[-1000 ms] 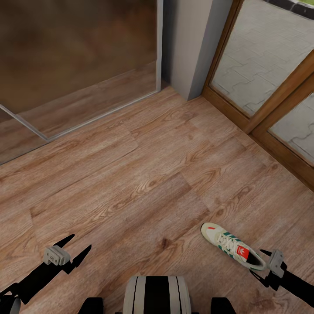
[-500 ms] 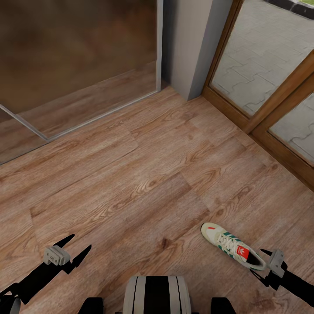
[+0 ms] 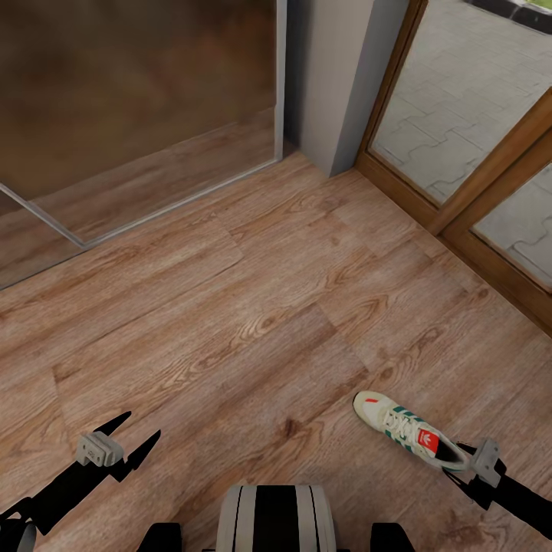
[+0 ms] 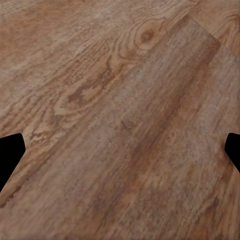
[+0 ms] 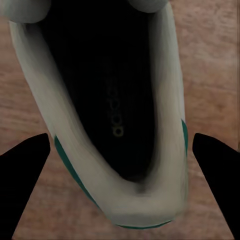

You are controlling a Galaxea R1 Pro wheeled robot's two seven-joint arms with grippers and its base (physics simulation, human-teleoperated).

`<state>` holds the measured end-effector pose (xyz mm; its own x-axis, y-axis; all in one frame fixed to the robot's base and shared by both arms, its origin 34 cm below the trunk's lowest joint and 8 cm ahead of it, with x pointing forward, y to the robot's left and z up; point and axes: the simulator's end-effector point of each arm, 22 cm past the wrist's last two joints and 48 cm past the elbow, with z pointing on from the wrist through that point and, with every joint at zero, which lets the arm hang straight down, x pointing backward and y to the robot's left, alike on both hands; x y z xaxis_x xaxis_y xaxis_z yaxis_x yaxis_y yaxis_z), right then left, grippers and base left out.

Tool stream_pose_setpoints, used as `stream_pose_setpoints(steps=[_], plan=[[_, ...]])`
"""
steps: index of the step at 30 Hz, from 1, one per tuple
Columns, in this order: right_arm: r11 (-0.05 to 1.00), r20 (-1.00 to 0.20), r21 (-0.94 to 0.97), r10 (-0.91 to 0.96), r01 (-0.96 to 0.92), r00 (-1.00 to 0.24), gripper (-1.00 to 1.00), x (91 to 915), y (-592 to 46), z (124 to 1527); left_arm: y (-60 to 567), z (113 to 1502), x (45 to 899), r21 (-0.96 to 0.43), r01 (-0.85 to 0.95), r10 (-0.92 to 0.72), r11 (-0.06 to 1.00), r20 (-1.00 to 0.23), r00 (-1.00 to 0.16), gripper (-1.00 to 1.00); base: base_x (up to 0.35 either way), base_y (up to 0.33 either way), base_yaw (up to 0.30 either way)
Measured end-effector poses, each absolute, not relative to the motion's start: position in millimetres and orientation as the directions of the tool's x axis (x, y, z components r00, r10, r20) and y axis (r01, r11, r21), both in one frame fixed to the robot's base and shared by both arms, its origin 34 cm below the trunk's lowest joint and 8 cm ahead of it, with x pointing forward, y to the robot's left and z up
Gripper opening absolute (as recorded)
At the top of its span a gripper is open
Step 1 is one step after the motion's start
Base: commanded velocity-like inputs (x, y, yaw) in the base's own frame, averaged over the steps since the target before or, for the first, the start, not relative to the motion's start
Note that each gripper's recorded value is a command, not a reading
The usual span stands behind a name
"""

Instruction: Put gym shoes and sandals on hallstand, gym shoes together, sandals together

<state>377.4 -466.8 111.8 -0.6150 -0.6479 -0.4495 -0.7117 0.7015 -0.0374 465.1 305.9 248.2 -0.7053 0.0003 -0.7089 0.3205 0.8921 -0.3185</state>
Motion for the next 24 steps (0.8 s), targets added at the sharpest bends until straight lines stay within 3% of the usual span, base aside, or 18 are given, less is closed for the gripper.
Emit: stream_pose_setpoints(steps=[24], plan=[[0.718, -0.444, -0.065, -0.643, -0.693, -0.624, -1.00, 382.3, -472.9, 111.3, 305.8, 248.3, 465.1, -0.319, 0.321, 0.000, 0.892, -0.709, -0.705, 1.00, 0.000, 0.000, 0.000]])
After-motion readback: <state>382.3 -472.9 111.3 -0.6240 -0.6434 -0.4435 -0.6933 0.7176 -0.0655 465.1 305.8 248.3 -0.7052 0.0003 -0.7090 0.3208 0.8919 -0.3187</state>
